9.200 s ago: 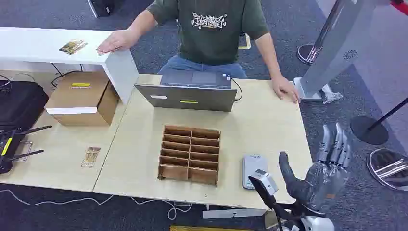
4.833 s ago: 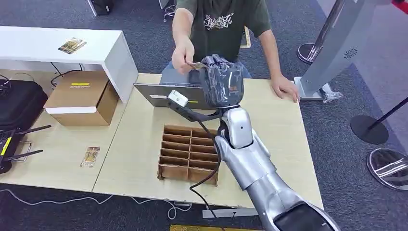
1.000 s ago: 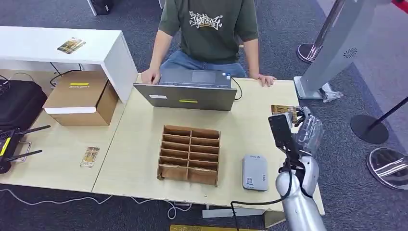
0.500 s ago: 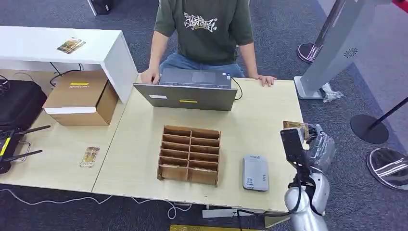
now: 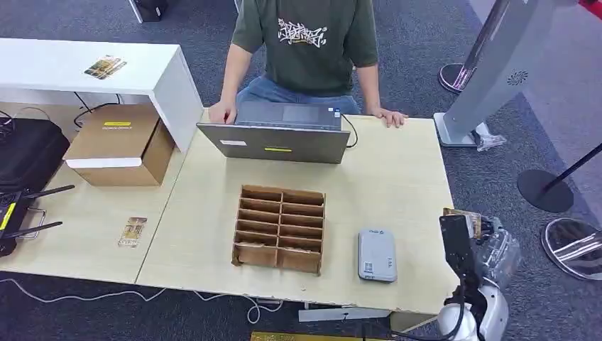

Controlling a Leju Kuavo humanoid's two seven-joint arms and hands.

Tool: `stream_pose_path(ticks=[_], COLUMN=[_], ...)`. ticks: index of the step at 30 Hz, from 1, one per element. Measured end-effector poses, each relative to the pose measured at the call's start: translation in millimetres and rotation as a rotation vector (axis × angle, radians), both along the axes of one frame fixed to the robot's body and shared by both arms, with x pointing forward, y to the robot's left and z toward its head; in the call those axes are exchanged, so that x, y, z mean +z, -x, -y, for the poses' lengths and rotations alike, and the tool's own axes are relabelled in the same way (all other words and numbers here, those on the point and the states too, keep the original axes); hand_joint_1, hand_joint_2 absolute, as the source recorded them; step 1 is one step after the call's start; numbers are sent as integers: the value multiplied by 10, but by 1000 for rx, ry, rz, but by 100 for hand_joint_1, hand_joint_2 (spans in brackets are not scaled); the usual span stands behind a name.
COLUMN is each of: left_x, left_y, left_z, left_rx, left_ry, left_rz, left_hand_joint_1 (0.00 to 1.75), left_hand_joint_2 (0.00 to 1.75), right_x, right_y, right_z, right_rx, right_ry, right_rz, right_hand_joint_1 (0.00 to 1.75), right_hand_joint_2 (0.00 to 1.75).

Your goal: Pass the card to the sensor for recognition and then transmit it.

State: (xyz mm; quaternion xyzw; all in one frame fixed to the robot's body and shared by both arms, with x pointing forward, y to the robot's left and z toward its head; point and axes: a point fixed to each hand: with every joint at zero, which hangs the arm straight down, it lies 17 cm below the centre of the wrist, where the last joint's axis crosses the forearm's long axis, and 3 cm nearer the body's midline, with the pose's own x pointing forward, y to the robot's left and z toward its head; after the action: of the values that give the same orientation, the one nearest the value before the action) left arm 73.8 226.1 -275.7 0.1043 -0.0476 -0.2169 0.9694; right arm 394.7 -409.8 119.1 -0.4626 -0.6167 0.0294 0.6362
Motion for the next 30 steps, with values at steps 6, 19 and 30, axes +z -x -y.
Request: stream_pose_path(ticks=[6,19,30], left_x=[0,2,2], left_y=[-3,-7,-22], left_z=[-3,-1,25], left_rx=[-9,-17,-28], left_ry=[-2,-5,10], left_rz=[1,3,6], left_hand_joint_1=[0,0,0], left_hand_joint_2=[0,0,0], right_x=[-129,-226,-220], right_y=[126,186,-65], right_z=[136,59,-551], right_rx=[-31,-25,94], right_ry=[2,-27,-107], right_rz=[-42,-70,-58], right_hand_joint_1=[175,175,175], right_hand_joint_2=[175,175,175])
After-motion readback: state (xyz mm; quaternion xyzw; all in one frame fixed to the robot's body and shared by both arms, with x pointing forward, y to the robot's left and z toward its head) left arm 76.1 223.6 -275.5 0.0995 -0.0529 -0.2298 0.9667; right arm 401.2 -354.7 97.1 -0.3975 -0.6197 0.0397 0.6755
